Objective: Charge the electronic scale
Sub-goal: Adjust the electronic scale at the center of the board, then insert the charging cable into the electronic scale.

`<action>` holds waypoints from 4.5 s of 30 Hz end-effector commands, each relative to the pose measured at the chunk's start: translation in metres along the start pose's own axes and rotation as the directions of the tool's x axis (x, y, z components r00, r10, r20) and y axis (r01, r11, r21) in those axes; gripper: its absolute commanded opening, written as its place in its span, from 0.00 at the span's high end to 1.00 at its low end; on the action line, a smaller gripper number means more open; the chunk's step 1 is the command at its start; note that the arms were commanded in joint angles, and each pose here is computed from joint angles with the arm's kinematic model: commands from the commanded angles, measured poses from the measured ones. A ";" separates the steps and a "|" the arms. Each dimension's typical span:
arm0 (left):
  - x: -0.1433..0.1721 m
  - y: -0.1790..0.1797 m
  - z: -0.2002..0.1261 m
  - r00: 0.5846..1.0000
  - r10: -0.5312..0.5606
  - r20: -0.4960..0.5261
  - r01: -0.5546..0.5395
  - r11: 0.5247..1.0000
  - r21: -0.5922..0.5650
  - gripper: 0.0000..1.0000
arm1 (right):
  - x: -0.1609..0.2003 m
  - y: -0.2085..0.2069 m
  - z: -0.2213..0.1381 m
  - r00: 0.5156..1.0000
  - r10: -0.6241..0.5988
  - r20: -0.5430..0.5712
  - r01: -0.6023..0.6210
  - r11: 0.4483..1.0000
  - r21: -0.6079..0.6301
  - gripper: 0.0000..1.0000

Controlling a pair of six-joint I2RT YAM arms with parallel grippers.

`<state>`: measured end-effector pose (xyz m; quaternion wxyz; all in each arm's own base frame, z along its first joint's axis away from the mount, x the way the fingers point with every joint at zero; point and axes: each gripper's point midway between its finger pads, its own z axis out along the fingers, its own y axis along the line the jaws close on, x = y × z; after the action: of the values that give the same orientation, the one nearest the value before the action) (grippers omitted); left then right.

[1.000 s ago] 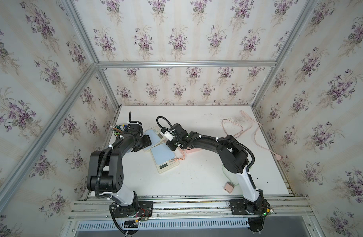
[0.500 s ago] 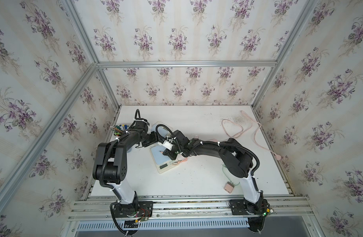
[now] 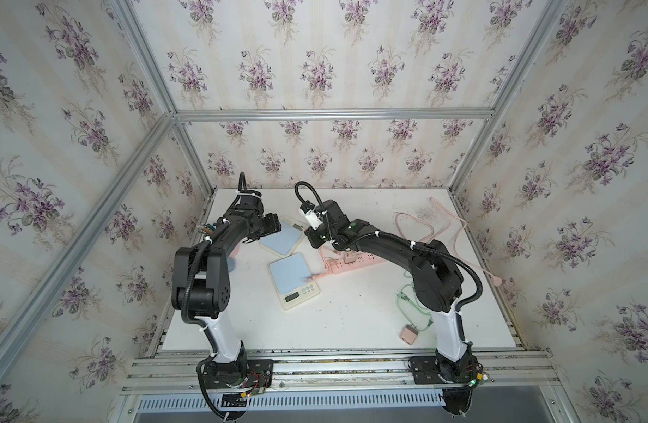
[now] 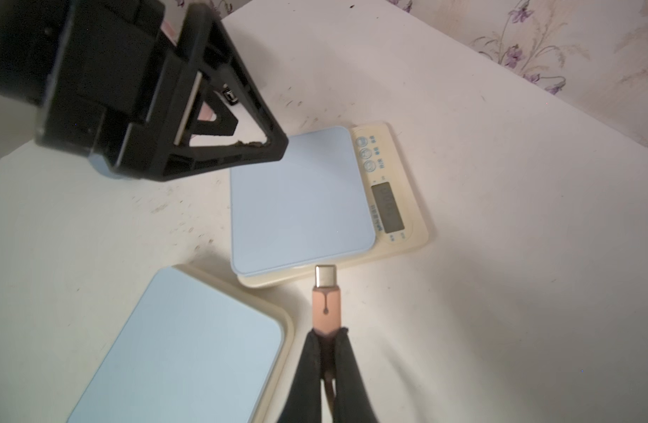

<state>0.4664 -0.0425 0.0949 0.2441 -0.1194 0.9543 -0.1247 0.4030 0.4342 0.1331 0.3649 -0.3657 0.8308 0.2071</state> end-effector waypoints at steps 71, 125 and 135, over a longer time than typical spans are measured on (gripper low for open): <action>-0.017 -0.075 0.052 0.994 0.026 -0.109 0.017 0.927 0.374 0.29 | 0.058 0.047 0.044 0.983 -0.134 -0.128 0.095 0.957 -0.273 1.00; 0.008 -0.017 0.031 0.989 -0.032 -0.144 0.069 0.964 0.258 0.29 | 0.073 -0.016 0.011 0.939 -0.169 -0.298 0.180 0.984 0.011 1.00; 0.032 0.011 0.046 0.970 -0.070 -0.233 0.112 0.978 0.174 0.29 | 0.109 0.025 0.029 0.874 -0.304 -0.378 0.309 0.950 -0.048 1.00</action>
<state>0.4708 -0.0546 0.0472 0.1595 -0.1242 0.9472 -0.2488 0.3521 0.4141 0.0403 0.2292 -0.4985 0.8318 0.0836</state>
